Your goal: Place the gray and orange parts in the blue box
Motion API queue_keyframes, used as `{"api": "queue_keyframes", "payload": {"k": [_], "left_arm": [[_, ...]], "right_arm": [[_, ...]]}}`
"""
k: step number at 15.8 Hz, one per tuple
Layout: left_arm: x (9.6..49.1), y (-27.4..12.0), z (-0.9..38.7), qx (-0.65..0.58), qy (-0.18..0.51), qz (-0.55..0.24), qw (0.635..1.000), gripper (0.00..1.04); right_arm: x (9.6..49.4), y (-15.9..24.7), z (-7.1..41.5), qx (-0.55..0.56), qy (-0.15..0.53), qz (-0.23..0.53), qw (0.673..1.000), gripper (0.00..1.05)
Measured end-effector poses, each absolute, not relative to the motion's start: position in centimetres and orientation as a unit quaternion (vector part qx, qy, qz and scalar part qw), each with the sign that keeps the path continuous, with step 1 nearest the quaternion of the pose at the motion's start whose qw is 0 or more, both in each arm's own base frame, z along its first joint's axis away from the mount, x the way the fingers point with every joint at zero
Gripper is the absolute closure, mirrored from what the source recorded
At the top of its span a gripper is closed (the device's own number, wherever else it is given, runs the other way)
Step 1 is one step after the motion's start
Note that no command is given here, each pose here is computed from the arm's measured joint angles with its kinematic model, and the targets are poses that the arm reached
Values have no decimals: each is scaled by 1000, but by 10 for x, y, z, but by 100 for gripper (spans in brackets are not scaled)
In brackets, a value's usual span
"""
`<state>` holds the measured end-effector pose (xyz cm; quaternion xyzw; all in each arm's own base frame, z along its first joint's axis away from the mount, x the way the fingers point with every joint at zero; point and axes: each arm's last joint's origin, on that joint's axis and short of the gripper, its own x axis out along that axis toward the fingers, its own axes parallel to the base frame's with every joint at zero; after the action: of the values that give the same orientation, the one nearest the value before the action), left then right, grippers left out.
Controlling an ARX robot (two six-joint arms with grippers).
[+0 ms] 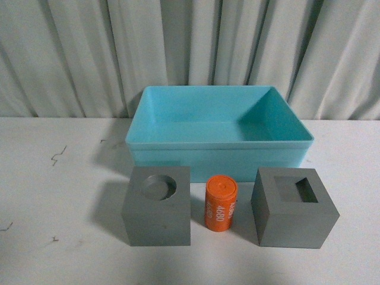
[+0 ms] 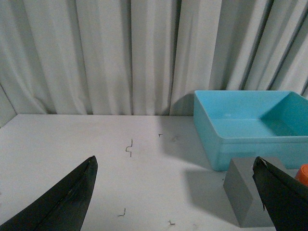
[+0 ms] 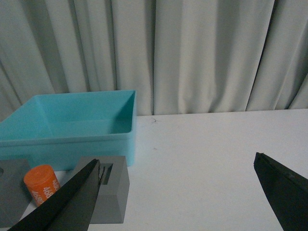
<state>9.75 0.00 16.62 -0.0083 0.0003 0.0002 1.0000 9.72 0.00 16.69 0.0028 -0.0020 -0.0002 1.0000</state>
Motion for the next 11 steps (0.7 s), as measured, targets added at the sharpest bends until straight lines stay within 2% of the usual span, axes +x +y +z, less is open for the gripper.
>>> {"api": "queue_keyframes", "payload": {"k": [11], "left_arm": [[98, 0, 166, -8, 0, 0, 1000, 7]], "right_arm": [[97, 0, 167, 3, -2, 0, 1000, 6]]}}
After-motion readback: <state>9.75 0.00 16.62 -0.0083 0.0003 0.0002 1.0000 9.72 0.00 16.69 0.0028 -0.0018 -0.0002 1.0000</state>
